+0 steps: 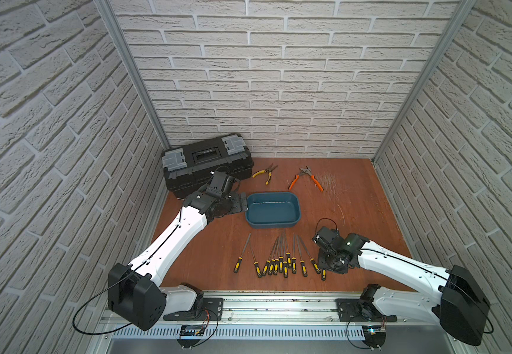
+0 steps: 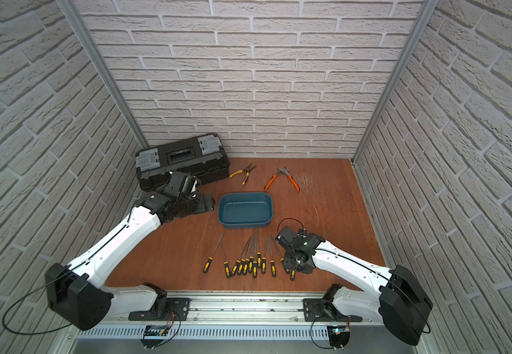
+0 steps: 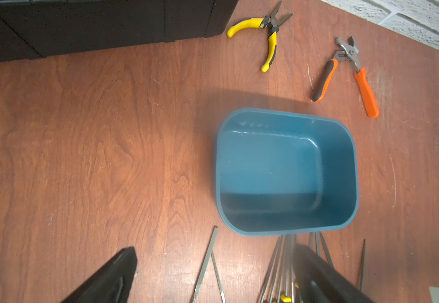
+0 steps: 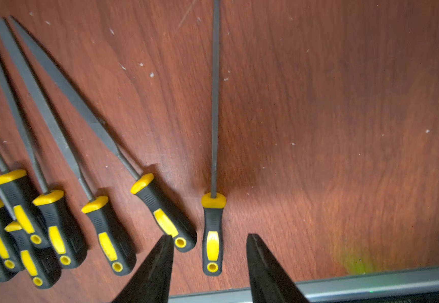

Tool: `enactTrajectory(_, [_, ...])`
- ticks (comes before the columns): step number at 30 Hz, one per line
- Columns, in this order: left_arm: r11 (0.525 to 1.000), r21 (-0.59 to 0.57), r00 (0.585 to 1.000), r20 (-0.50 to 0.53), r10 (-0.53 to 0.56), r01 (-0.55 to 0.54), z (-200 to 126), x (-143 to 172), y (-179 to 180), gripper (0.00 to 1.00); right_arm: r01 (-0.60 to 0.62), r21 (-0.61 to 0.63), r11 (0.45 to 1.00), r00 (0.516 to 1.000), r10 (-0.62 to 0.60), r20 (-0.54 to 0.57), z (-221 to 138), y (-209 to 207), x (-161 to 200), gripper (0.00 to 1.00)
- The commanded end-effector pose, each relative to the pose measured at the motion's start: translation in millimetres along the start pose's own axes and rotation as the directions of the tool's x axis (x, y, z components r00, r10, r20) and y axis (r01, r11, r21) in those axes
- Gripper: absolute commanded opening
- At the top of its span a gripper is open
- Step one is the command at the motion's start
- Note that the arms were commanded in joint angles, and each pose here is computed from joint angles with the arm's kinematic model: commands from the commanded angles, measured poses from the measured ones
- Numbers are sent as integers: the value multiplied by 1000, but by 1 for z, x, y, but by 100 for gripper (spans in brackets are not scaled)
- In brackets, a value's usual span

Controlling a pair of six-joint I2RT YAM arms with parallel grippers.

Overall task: Put the file tool into the storage box
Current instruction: Pick up the file tool from the center of the board.

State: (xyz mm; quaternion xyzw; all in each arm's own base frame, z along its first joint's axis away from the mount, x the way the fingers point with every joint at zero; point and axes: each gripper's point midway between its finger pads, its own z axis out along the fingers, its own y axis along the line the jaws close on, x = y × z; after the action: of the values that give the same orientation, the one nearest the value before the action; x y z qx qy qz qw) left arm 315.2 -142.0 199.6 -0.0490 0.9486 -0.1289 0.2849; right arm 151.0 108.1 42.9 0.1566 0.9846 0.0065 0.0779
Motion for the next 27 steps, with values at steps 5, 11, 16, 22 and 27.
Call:
enactTrajectory(5, [999,41,999,26,26,-27,-2,-11,-12,98,-36,15,999,999,37,-16,13,-7,8,47])
enactTrajectory(11, [998,52,999,10,34,-35,2,-9,-14,98,-41,32,999,999,42,-29,21,-12,13,47])
enactTrajectory(16, [997,60,999,6,39,-39,3,-9,-17,98,-45,34,998,998,47,-48,30,-11,17,45])
enactTrajectory(22, [996,67,999,8,52,-52,2,-11,-20,98,-41,39,998,998,42,-49,33,-10,17,42])
enactTrajectory(27, [995,76,997,1,72,-71,4,-17,-27,98,-52,30,998,998,53,-34,35,-13,17,35])
